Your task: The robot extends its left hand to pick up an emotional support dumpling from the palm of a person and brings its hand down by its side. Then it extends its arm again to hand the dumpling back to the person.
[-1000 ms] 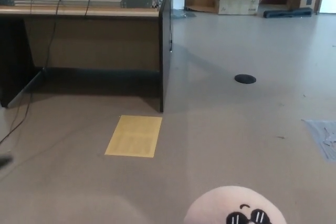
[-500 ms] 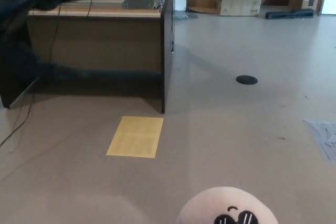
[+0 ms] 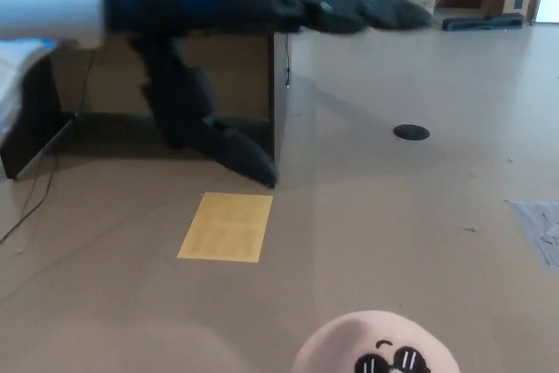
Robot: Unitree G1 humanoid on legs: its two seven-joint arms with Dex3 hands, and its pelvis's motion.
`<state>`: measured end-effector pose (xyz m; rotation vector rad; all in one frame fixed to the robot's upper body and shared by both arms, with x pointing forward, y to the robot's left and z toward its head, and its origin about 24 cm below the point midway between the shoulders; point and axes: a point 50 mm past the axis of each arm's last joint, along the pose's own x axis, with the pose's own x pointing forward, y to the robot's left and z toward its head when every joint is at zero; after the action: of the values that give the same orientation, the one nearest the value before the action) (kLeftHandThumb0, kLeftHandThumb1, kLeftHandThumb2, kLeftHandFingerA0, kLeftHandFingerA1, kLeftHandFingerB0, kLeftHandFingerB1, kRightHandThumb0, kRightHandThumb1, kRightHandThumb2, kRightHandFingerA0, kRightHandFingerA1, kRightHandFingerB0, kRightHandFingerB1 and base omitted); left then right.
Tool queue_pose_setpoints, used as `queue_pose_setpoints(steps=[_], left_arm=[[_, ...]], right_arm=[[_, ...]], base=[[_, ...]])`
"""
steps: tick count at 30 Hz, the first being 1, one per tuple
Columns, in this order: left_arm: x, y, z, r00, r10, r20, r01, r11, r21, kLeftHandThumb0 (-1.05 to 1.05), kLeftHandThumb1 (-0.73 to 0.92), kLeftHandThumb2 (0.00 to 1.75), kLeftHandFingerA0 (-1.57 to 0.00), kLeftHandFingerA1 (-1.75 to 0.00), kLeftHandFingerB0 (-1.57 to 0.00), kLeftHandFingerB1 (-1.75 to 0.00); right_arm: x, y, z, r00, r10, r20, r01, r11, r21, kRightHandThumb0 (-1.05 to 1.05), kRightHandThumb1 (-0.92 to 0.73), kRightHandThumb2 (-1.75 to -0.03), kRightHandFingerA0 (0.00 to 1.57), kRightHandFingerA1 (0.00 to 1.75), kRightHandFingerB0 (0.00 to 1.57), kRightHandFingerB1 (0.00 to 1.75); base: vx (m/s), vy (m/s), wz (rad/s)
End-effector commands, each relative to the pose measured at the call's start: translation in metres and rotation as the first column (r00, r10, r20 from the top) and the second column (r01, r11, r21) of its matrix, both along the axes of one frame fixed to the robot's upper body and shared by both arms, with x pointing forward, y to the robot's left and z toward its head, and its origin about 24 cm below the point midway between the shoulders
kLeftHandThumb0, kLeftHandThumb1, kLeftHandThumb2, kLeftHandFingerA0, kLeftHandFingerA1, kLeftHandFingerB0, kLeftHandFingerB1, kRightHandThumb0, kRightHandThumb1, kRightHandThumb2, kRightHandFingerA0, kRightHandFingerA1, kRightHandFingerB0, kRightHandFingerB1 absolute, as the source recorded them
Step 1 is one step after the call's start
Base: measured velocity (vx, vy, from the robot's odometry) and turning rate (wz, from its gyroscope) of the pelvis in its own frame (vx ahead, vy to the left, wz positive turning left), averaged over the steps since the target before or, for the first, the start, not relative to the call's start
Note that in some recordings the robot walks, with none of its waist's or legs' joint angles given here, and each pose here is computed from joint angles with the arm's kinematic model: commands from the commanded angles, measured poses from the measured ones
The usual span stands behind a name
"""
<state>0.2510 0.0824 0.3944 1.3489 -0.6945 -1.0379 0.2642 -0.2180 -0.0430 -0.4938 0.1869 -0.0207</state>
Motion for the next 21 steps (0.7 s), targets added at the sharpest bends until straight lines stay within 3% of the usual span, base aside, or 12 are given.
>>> queue_pose_setpoints(steps=[1, 3, 4, 5, 6, 8, 14, 15, 21], left_arm=[[-0.024, -0.049, -0.017, 0.984, -0.002, -0.177, 0.074, 0.912, 0.404, -0.83, 0.34, 0.57, 0.00, 0.00, 0.00, 0.00], [-0.025, -0.051, -0.017, 0.982, -0.004, -0.188, 0.082, 0.911, 0.405, -0.82, 0.34, 0.57, 0.00, 0.00, 0.00, 0.00], [-0.024, -0.056, -0.023, 0.984, -0.037, -0.173, 0.106, 0.907, 0.408, -0.58, 0.37, 0.83, 0.00, -0.14, 0.00, -0.09], [-0.024, -0.057, -0.023, 0.984, -0.039, -0.173, 0.108, 0.906, 0.410, -0.58, 0.37, 0.83, 0.00, -0.14, 0.00, -0.09], [-0.025, -0.061, -0.026, 0.987, -0.052, -0.155, 0.113, 0.900, 0.421, -0.78, 0.36, 0.53, 0.00, -0.06, 0.00, 0.00], [-0.027, -0.067, -0.030, 0.990, -0.069, -0.126, 0.119, 0.888, 0.444, -0.75, 0.36, 0.53, 0.00, -0.06, 0.00, 0.00], [-0.027, -0.072, -0.043, 0.989, -0.068, -0.132, 0.124, 0.868, 0.481, -0.77, 0.35, 0.53, 0.00, -0.02, 0.00, 0.00], [-0.026, -0.071, -0.045, 0.989, -0.064, -0.134, 0.122, 0.867, 0.483, -0.60, 0.43, 0.83, 0.00, -0.10, 0.00, -0.05], [-0.024, -0.069, -0.053, 0.989, -0.050, -0.140, 0.112, 0.867, 0.486, -0.57, 0.40, 0.83, 0.00, -0.13, 0.00, -0.09]], right_arm=[[0.007, -0.005, 0.009, 0.999, -0.002, 0.050, 0.004, 0.999, -0.034, -0.54, -0.72, -0.62, 0.61, 0.49, 0.31, 0.34], [0.008, -0.005, 0.009, 0.999, 0.000, 0.049, 0.003, 0.999, -0.045, -0.54, -0.70, -0.61, 0.59, 0.48, 0.27, 0.33], [0.010, -0.006, 0.011, 0.999, 0.005, 0.043, -0.002, 0.998, -0.063, -0.58, -0.72, -0.62, 0.49, 0.46, 0.32, 0.36], [0.010, -0.006, 0.011, 0.999, 0.005, 0.043, -0.002, 0.998, -0.065, -0.58, -0.72, -0.62, 0.49, 0.46, 0.32, 0.36], [0.010, -0.005, 0.013, 0.997, 0.026, 0.070, -0.021, 0.998, -0.061, -0.52, -0.77, -0.63, 0.64, 0.49, 0.58, 0.44], [0.010, -0.004, 0.019, 0.989, 0.065, 0.137, -0.061, 0.998, -0.035, -0.47, -0.75, -0.63, 0.67, 0.56, 0.64, 0.45], [0.009, -0.004, 0.018, 0.988, 0.084, 0.128, -0.088, 0.996, 0.026, -0.53, -0.75, -0.62, 0.67, 0.59, 0.65, 0.44], [0.009, -0.004, 0.019, 0.988, 0.097, 0.119, -0.097, 0.995, -0.012, -0.53, -0.78, -0.63, 0.62, 0.58, 0.64, 0.44], [0.013, -0.004, 0.019, 0.991, 0.107, 0.076, -0.101, 0.991, -0.087, -0.52, -0.75, -0.62, 0.63, 0.58, 0.64, 0.46]], base=[[0.00, 0.000, 0.00], [0.00, 0.000, 0.00], [0.00, 0.000, 0.00], [0.00, 0.000, 0.00], [0.00, 0.000, 0.00], [0.00, 0.000, 0.00], [0.00, 0.000, 0.00], [0.00, 0.000, 0.00], [0.00, 0.000, 0.00]])
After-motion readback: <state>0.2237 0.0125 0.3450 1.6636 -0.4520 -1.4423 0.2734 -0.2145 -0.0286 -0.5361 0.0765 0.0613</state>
